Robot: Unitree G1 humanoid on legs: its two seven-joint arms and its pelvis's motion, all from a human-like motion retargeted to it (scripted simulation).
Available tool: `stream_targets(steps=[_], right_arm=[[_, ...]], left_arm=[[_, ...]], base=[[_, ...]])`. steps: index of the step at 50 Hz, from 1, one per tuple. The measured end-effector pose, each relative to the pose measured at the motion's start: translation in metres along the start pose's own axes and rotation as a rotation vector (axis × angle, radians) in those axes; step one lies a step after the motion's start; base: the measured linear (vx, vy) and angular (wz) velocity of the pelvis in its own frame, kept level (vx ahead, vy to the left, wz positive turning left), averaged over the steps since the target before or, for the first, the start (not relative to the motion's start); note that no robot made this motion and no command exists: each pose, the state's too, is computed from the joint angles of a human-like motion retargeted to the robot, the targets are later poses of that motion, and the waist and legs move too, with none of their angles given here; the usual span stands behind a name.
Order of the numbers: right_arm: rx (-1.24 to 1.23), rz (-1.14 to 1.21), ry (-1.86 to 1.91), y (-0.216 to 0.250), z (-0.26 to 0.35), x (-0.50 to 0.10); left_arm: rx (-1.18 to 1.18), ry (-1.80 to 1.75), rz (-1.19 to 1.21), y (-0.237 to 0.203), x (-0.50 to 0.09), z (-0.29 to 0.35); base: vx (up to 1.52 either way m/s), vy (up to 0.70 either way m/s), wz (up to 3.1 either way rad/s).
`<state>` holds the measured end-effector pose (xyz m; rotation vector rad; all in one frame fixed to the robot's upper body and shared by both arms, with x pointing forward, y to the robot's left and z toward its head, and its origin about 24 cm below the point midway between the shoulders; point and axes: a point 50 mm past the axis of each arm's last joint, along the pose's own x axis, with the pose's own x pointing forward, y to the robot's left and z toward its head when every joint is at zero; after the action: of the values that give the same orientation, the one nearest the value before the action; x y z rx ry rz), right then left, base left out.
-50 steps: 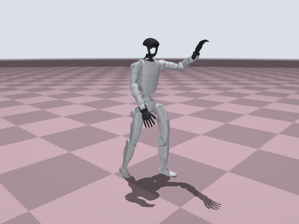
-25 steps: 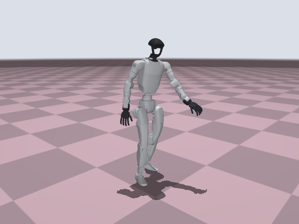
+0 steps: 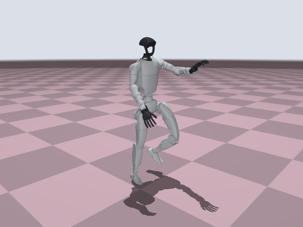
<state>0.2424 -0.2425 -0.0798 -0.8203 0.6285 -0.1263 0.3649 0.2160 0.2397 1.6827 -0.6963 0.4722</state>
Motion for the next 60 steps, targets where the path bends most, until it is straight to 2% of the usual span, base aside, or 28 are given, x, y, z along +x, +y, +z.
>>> stream_targets(steps=[5,8,12,15,18,22,28,33,37,45,50,55,60], right_arm=[[-0.035,0.032,-0.088,-0.003,0.03,0.008],[-0.073,0.071,-0.121,-0.001,0.038,0.008],[-0.139,0.124,-0.144,0.004,0.034,0.005],[-0.171,0.176,-0.117,0.017,0.017,-0.003],[-0.171,0.219,-0.026,0.033,-0.014,-0.016],[-0.127,0.282,0.121,0.054,-0.059,-0.041],[-0.067,0.325,0.236,0.074,-0.102,-0.076],[-0.054,0.326,0.339,0.076,-0.132,-0.097],[-0.062,0.337,0.418,0.067,-0.155,-0.108],[-0.168,0.275,0.486,0.035,-0.179,-0.11],[-0.175,0.2,0.476,0.019,-0.166,-0.087],[-0.129,0.071,0.334,0.009,-0.12,-0.051],[-0.06,-0.004,0.094,-0.002,-0.049,-0.016]], left_arm=[[0.061,0.033,0.313,0.084,0.042,-0.018],[0.082,0.07,0.433,0.119,0.056,-0.025],[0.085,0.096,0.538,0.147,0.067,-0.03],[0.08,0.103,0.532,0.145,0.072,-0.031],[0.065,0.142,0.402,0.112,0.071,-0.032],[0.051,0.217,0.036,0.026,0.047,-0.033],[0.218,0.228,-0.579,-0.094,-0.054,-0.032],[0.338,0.213,-0.918,-0.137,-0.147,-0.029],[0.347,0.212,-1.019,-0.147,-0.182,-0.023],[0.26,0.158,-0.925,-0.146,-0.181,-0.014],[0.208,0.163,-0.794,-0.13,-0.16,-0.033],[0.159,0.135,-0.539,-0.09,-0.124,-0.054],[0.203,0.09,-0.13,-0.014,-0.055,-0.072]], base=[[0.41,0.06,-0.26],[0.44,0.11,-0.18],[0.48,0.18,-0.23],[0.5,0.23,-0.19],[0.5,0.26,0.15],[0.47,0.27,0.44],[0.39,0.18,0.37],[0.35,0.09,0.2],[0.36,0.04,0.1],[0.47,-0.05,0.35],[0.51,-0.13,-0.32],[0.48,-0.13,-0.67],[0.42,-0.04,-0.53]])
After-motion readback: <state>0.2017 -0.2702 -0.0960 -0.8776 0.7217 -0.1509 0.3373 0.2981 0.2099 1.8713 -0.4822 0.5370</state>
